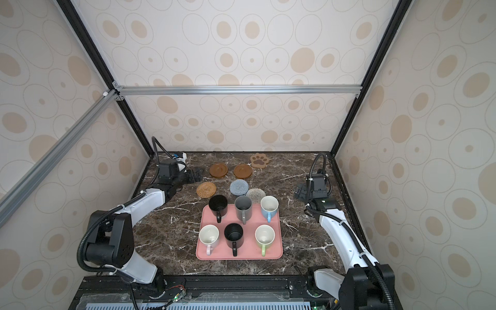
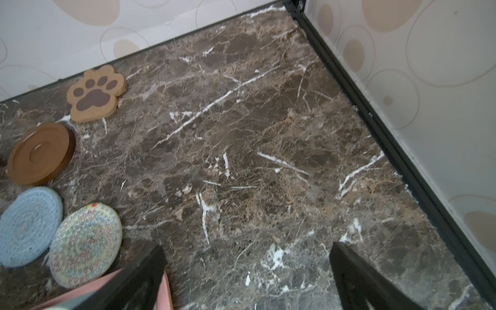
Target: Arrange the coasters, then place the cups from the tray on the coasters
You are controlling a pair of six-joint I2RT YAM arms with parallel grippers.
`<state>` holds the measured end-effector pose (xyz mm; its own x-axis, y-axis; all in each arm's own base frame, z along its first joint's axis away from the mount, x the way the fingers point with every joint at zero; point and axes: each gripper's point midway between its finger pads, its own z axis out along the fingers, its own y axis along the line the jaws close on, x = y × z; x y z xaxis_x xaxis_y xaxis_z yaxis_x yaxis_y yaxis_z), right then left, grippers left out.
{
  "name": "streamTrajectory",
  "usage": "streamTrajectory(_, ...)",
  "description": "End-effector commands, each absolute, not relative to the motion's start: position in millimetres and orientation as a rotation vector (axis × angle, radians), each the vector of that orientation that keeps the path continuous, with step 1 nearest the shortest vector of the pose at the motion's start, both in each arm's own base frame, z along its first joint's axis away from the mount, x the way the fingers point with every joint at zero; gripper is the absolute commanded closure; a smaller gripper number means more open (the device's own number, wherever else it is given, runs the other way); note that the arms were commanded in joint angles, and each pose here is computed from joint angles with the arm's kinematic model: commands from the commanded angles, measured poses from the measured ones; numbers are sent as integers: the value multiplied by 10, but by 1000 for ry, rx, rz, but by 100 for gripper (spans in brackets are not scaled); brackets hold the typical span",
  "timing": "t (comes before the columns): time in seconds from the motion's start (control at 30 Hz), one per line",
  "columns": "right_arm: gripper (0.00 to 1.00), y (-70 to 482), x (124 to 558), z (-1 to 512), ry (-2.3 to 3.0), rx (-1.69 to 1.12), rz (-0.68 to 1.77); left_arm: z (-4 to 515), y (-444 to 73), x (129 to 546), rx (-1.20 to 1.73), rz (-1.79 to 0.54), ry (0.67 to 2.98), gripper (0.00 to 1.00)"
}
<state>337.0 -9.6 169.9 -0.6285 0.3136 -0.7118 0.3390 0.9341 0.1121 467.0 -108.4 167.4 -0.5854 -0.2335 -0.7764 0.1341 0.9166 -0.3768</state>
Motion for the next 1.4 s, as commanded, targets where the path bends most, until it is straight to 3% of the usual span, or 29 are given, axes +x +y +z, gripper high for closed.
streamTrajectory(0.0,0,189,3289,1601,2387,406,133,1621,-1318,4663,-85,-594,2226,0)
streamTrajectory(0.17,0,565,3312,1581,2436,295,374,1466,-1482,4672,-66,-559,2295,0)
streamTrajectory(0.5,0,994,3184,1681,2463,55,633,1192,-1760,4657,-73,-618,2399,0)
streamTrajectory(1.37,0,1130,2938,1881,2469,-35,737,479,-1744,4765,-176,-558,2544,0)
